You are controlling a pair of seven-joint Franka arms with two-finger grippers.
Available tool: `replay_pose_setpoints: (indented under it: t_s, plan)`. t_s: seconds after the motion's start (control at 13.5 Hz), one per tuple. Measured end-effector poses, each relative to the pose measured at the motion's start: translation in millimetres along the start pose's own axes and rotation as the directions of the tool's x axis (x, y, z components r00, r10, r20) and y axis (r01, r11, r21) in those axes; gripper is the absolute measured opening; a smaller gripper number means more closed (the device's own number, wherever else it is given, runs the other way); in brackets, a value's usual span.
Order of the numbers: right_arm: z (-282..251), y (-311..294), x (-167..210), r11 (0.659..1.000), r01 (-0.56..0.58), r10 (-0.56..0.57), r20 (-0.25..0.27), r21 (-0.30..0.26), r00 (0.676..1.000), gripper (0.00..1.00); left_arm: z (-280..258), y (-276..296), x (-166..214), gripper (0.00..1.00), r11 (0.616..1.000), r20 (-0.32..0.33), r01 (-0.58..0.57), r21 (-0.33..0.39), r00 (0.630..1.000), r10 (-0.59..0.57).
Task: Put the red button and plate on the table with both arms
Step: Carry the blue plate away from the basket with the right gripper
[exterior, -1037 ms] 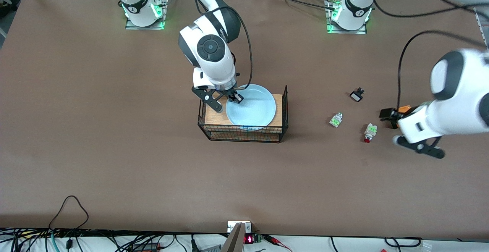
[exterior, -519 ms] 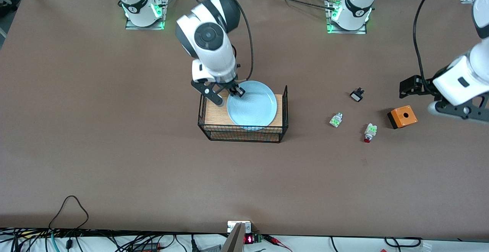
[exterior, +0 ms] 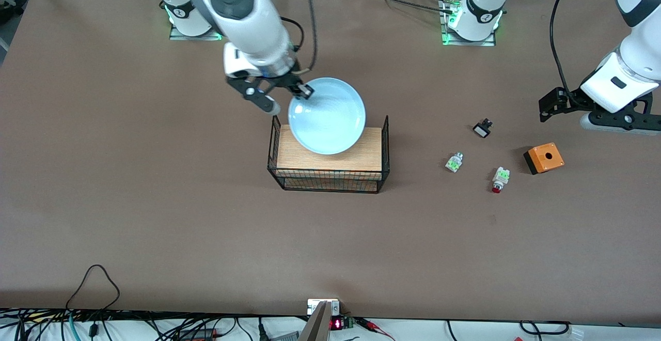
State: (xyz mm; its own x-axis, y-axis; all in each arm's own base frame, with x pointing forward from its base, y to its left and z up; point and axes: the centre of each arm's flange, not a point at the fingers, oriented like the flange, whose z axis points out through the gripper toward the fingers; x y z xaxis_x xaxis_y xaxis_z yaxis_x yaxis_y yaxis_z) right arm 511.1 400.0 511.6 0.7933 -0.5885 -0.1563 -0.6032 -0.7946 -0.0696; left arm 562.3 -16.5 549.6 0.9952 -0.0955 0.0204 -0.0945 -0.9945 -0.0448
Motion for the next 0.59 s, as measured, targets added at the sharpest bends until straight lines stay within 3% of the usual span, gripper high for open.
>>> replay_pose_setpoints:
  t_s: [0.3, 0.59]
  plan:
    - [-36, 64, 112, 0.987, 0.157, -0.156, 0.027, -0.034, 0.987, 0.04, -1, 0, 0, 1.00, 1.000, 0.003, 0.001, 0.000, 1.000, -0.001]
    - [-47, 149, 225, 0.933, 0.356, -0.352, 0.076, -0.046, 0.933, 0.04, 1, -1, -6, 1.00, 1.000, 0.054, 0.003, -0.002, 0.999, -0.003]
